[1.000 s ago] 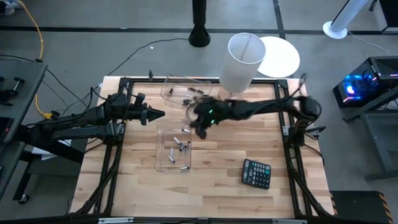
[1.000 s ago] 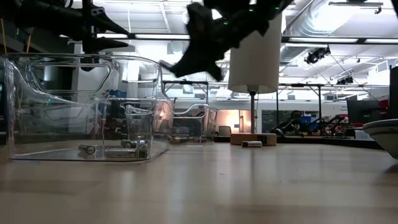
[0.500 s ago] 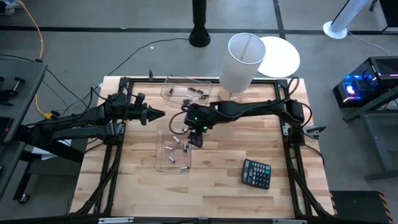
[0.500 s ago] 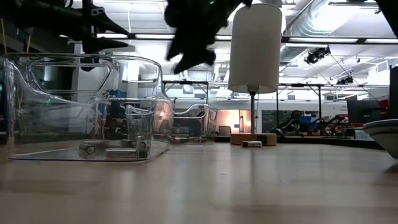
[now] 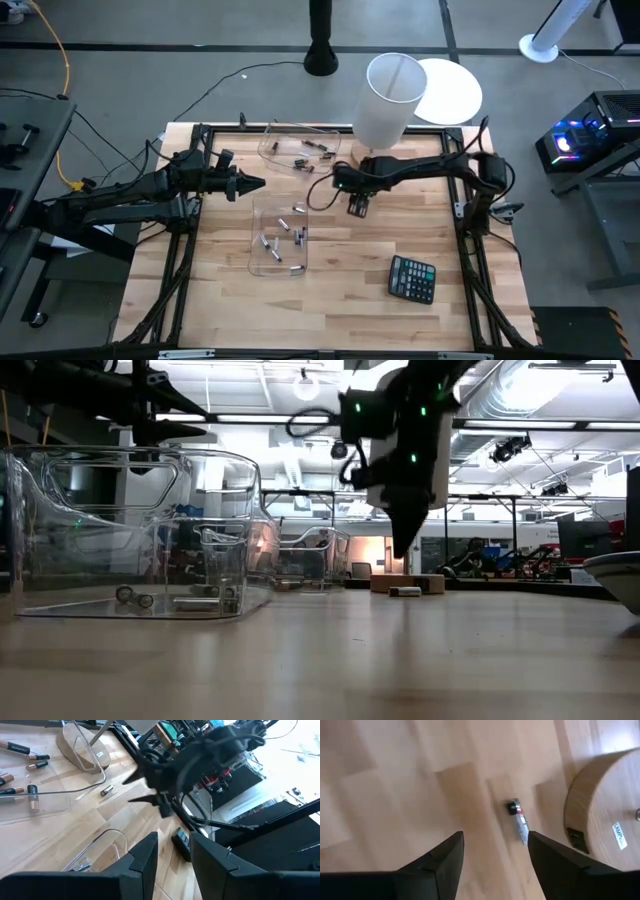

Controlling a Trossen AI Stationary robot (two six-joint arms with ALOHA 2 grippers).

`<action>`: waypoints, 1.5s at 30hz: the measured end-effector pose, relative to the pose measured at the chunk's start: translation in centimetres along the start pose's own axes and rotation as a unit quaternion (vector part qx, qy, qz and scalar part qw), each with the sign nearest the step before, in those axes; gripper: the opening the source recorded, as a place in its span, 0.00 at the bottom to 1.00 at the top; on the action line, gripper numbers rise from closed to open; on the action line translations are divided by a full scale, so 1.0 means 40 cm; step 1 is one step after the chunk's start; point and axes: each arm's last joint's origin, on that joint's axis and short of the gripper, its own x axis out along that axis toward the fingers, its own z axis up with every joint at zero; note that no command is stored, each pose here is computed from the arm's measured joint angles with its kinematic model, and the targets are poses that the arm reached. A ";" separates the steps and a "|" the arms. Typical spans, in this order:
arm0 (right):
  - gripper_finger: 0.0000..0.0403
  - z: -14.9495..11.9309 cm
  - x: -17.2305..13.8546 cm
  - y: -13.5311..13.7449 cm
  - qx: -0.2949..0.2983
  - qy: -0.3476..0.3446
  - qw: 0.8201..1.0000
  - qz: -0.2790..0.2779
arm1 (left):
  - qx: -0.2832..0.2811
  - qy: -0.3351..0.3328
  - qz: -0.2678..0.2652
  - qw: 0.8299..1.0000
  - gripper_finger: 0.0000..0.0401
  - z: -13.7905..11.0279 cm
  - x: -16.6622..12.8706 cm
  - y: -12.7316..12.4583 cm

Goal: Sort batteries
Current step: Put the white battery into the bottom transparent bin

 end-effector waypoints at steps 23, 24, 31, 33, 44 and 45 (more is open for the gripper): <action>0.53 -0.029 0.154 -0.086 -0.006 0.008 1.000 0.010 | -0.001 0.000 0.000 1.000 0.26 0.000 0.000 0.000; 0.53 -0.029 0.161 -0.085 -0.006 0.009 1.000 0.011 | -0.001 0.000 0.000 1.000 0.26 0.000 0.000 0.000; 0.37 -0.028 0.177 -0.066 -0.012 0.017 0.998 0.051 | -0.002 0.000 0.000 1.000 0.26 0.000 0.000 0.000; 0.22 -0.027 0.173 -0.051 -0.012 0.015 0.998 0.057 | -0.004 0.000 0.000 1.000 0.26 0.000 0.000 0.000; 0.05 -0.015 0.116 0.087 -0.024 -0.040 0.979 0.199 | -0.013 -0.004 -0.004 1.000 0.26 0.002 0.000 -0.002; 0.05 -0.011 0.107 0.100 -0.023 -0.051 0.976 0.212 | -0.013 -0.005 -0.006 1.000 0.26 0.002 0.000 -0.003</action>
